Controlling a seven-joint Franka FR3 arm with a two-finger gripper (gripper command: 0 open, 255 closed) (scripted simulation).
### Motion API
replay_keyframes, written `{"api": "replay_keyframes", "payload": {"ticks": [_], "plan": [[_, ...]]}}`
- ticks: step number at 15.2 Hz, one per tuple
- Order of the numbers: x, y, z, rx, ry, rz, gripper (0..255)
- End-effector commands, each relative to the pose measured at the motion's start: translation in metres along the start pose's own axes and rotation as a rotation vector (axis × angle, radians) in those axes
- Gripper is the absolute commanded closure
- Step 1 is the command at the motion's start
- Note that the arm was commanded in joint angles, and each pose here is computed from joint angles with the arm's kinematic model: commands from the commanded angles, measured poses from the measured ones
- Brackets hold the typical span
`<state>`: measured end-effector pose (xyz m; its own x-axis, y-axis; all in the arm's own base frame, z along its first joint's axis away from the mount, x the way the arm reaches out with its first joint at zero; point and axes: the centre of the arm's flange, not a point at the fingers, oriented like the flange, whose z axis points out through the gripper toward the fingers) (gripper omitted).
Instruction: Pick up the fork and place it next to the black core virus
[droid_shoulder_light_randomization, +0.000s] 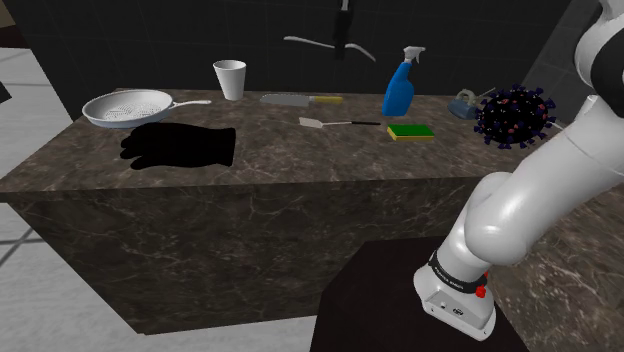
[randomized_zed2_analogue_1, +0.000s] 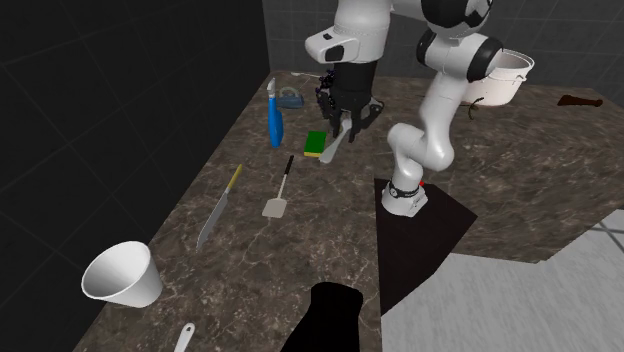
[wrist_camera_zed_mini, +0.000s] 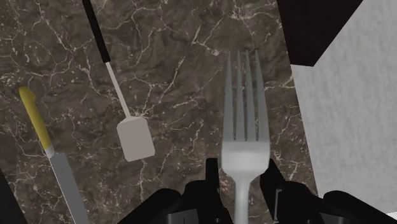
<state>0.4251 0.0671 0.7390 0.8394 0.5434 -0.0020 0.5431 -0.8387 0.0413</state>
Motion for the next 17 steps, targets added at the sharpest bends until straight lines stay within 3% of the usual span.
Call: {"api": "replay_keyframes", "payload": {"ticks": [1,17], "plan": [[-0.027,-0.001,-0.001,0.001,0.000,-0.001,255],[-0.238,-0.002,-0.001,0.001,0.000,-0.001,255]]}}
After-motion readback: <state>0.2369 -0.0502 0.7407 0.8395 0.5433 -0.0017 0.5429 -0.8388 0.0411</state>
